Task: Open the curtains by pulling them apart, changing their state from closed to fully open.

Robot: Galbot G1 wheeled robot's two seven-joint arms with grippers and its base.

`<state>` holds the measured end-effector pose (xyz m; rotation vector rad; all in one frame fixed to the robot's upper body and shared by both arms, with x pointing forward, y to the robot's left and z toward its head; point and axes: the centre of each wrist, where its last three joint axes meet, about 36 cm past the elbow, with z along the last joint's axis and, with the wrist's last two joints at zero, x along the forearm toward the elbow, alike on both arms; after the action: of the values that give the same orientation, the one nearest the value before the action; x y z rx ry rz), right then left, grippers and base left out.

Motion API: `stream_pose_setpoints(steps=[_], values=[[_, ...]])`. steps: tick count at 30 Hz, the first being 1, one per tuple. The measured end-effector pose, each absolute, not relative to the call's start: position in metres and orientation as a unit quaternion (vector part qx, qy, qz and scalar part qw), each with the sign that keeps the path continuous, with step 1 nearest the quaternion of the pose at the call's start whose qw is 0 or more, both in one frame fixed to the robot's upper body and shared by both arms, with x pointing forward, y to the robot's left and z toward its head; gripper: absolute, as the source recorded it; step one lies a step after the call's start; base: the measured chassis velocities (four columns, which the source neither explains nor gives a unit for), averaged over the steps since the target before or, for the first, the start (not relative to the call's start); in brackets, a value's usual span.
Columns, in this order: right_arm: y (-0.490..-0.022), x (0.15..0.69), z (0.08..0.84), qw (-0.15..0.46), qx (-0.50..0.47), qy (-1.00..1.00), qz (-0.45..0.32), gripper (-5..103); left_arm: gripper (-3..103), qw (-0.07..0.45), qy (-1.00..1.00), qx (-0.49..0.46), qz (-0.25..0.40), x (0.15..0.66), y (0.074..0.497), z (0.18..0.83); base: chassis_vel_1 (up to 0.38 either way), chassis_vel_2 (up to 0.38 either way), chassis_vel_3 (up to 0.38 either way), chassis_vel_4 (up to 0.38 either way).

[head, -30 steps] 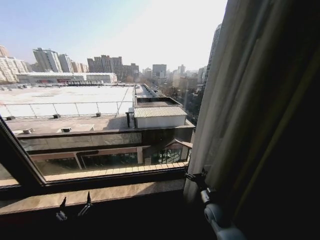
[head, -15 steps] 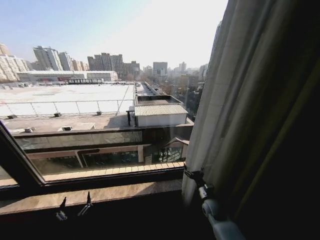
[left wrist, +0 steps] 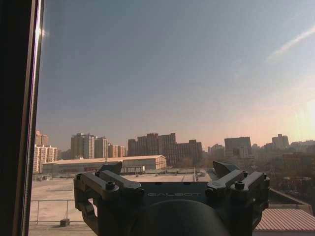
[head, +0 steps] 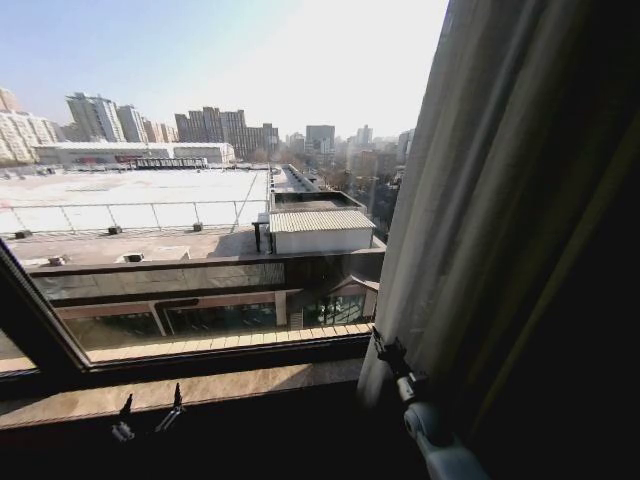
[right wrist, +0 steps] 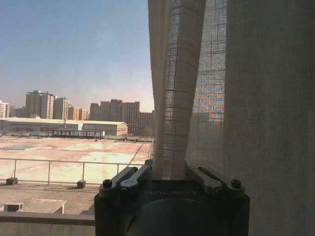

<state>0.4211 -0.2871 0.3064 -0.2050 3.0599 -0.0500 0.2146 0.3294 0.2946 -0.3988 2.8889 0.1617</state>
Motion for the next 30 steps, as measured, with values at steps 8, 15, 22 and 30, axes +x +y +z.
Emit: stream_pose_setpoints(steps=[8,15,22,30], values=[[-0.2849,0.4239,0.3080,0.033,-0.085,0.996,-0.001,1,100,0.110,0.983,-0.136,0.055,0.2146,0.3295,0.2946,0.000,0.000,0.000,0.000],[-0.2860,0.4256,0.3058,0.026,-0.082,0.996,-0.004,0,100,0.110,0.983,-0.136,0.055,0.2146,0.3295,0.2946,-0.020,-0.015,0.017,0.018],[-0.2866,0.4266,0.3047,0.025,-0.085,0.996,-0.004,0,100,0.110,0.983,-0.136,0.055,0.2146,0.3295,0.2946,-0.146,-0.159,0.155,0.151],[-0.2910,0.4276,0.3044,0.024,-0.086,0.996,-0.005,0,100,0.110,0.983,-0.136,0.055,0.2146,0.3294,0.2946,-0.269,-0.268,0.274,0.274]])
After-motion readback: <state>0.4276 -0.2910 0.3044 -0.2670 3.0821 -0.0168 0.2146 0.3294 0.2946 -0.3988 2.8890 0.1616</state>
